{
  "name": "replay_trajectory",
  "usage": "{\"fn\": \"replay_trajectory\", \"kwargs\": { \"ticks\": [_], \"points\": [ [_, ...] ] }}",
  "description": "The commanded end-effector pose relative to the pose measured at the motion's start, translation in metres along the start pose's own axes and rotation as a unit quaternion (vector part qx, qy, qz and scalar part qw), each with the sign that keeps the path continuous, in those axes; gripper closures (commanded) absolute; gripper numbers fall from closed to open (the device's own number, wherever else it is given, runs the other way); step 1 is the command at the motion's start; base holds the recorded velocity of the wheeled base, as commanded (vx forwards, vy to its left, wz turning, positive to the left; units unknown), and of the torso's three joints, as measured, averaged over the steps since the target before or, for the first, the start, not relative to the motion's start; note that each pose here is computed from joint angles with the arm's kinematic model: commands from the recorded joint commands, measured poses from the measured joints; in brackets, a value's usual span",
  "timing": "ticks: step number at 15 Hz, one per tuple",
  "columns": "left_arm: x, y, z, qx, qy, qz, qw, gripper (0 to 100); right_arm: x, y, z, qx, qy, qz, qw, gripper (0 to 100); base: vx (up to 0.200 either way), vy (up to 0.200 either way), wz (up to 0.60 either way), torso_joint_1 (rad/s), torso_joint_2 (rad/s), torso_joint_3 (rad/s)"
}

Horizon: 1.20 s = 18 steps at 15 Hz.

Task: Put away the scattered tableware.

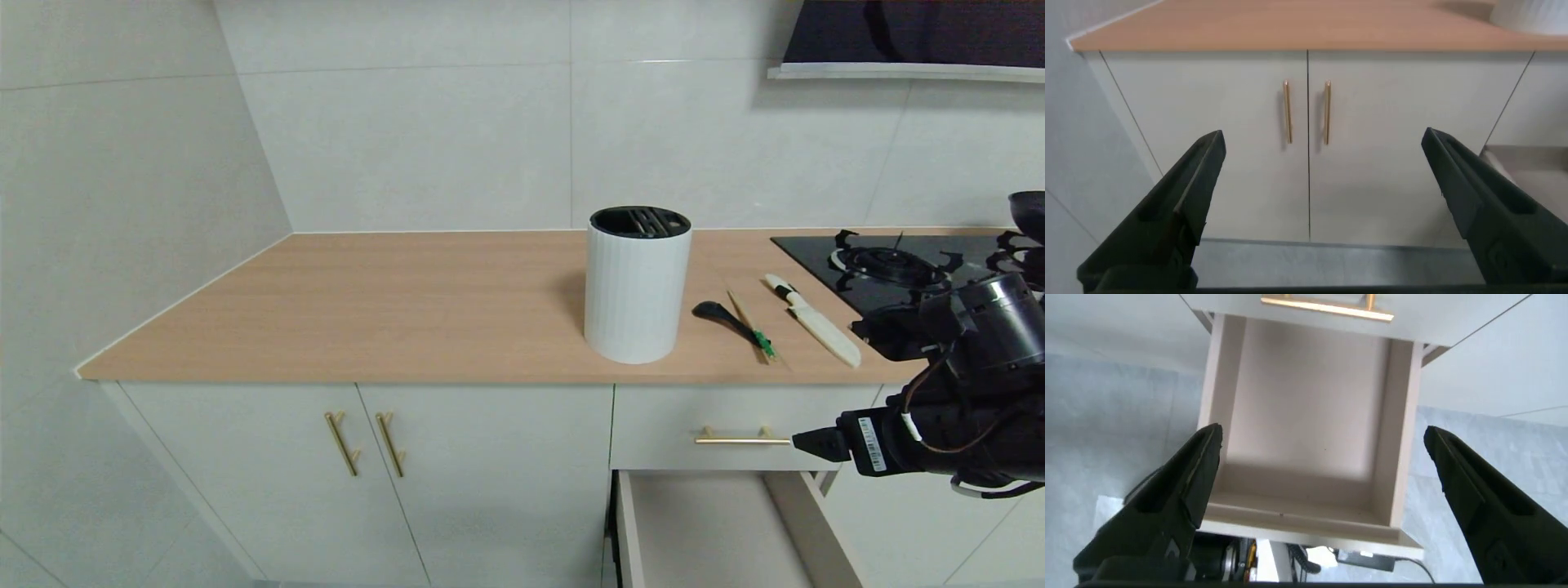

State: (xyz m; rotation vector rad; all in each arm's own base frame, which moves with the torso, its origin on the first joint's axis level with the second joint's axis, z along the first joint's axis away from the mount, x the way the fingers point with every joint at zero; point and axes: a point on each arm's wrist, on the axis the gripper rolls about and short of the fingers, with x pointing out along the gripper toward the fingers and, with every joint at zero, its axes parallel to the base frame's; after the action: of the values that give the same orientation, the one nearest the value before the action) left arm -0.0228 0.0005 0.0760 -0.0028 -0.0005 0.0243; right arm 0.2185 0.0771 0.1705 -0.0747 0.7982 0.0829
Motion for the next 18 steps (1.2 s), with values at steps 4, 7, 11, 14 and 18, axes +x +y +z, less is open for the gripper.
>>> {"fn": "replay_trajectory", "kwargs": {
  "ticks": [4, 7, 11, 14, 18],
  "points": [
    [0.000, 0.000, 0.000, 0.000, -0.001, 0.000, 1.0000, 0, 0.001, 0.000, 0.000, -0.001, 0.002, 0.000, 1.000, 0, 0.000, 0.000, 0.00, 0.248, -0.54, -0.288],
    [0.000, 0.000, 0.000, 0.000, -0.001, 0.000, 1.0000, 0, 0.000, 0.000, 0.000, 0.000, 0.000, 0.001, 1.000, 0, 0.000, 0.000, 0.00, 0.199, -0.42, -0.225],
    [0.000, 0.000, 0.000, 0.000, -0.001, 0.000, 1.0000, 0, 0.000, 0.000, 0.002, 0.001, -0.002, 0.000, 1.000, 0, 0.000, 0.000, 0.00, 0.024, -0.05, -0.027],
    [0.000, 0.000, 0.000, 0.000, 0.000, 0.000, 1.0000, 0, -0.005, 0.001, 0.013, 0.021, -0.040, 0.014, 0.999, 0, 0.000, 0.000, 0.00, 0.000, 0.00, 0.000],
    [0.000, 0.000, 0.000, 0.000, 0.000, 0.000, 1.0000, 0, 0.008, -0.001, 0.058, 0.060, -0.082, 0.041, 0.994, 0, 0.000, 0.000, 0.00, 0.000, 0.00, 0.000]
  ]
}}
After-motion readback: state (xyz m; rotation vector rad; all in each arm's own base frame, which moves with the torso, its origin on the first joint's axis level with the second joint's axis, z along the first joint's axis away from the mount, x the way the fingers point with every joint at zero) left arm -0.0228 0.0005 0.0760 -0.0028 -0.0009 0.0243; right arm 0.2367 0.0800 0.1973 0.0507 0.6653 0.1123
